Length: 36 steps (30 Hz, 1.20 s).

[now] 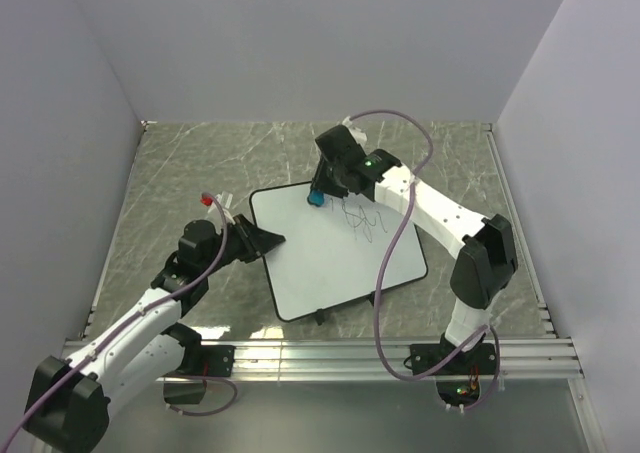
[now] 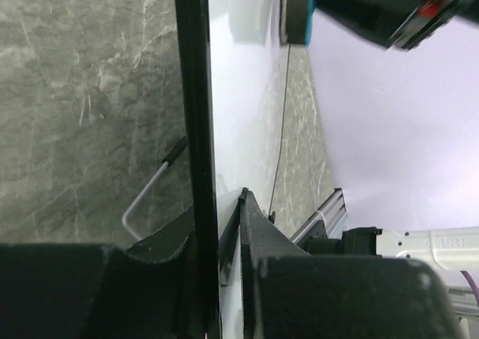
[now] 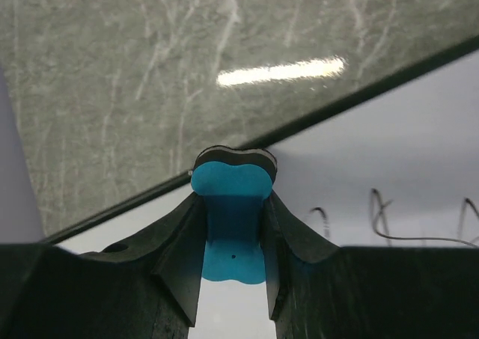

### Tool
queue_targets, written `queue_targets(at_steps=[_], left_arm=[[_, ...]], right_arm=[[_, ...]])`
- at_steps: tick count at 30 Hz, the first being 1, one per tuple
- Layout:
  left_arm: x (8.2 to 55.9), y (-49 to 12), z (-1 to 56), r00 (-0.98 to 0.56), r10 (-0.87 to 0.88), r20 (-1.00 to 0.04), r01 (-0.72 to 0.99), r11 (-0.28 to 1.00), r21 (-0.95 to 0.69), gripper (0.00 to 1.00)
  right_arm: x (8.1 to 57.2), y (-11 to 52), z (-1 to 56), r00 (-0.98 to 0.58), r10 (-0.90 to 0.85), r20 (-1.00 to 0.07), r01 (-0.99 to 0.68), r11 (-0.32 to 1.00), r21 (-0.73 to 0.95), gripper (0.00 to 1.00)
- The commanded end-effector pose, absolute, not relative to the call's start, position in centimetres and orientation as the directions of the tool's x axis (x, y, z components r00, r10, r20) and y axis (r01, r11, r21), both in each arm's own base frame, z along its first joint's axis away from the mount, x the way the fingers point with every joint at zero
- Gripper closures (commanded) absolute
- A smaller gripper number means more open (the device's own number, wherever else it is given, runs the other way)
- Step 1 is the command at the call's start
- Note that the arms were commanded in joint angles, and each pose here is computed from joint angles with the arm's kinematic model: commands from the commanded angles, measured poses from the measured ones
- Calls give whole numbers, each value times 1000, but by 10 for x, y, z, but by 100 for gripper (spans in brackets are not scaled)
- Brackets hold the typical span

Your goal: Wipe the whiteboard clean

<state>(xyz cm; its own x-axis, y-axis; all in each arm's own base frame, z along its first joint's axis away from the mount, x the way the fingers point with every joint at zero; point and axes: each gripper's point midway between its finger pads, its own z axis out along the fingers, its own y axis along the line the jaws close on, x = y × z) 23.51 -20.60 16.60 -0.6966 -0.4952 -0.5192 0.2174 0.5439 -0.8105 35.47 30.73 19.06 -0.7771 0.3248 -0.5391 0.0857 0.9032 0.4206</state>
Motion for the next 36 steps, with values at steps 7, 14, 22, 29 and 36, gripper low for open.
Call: queue_targets(at_steps=[7, 14, 22, 29, 36], left_arm=[[233, -134, 54, -702, -454, -549, -151, 848, -508, 100], [239, -118, 59, -630, -501, -594, -208, 845, -493, 100], [239, -119, 54, -645, -493, -584, -217, 851, -479, 100], [239, -123, 53, -657, -478, -583, -198, 856, -478, 100], [238, -136, 64, -652, -440, -617, -123, 865, -487, 100]], right_arm=[[361, 321, 208, -780, 292, -554, 35, 903, 428, 100], [323, 280, 152, -818, 266, -510, 82, 931, 355, 100], [274, 226, 97, -842, 288, -457, 151, 938, 313, 100], [315, 241, 133, -804, 345, -485, 156, 908, 388, 100], [372, 288, 164, -805, 339, -486, 126, 900, 418, 100]])
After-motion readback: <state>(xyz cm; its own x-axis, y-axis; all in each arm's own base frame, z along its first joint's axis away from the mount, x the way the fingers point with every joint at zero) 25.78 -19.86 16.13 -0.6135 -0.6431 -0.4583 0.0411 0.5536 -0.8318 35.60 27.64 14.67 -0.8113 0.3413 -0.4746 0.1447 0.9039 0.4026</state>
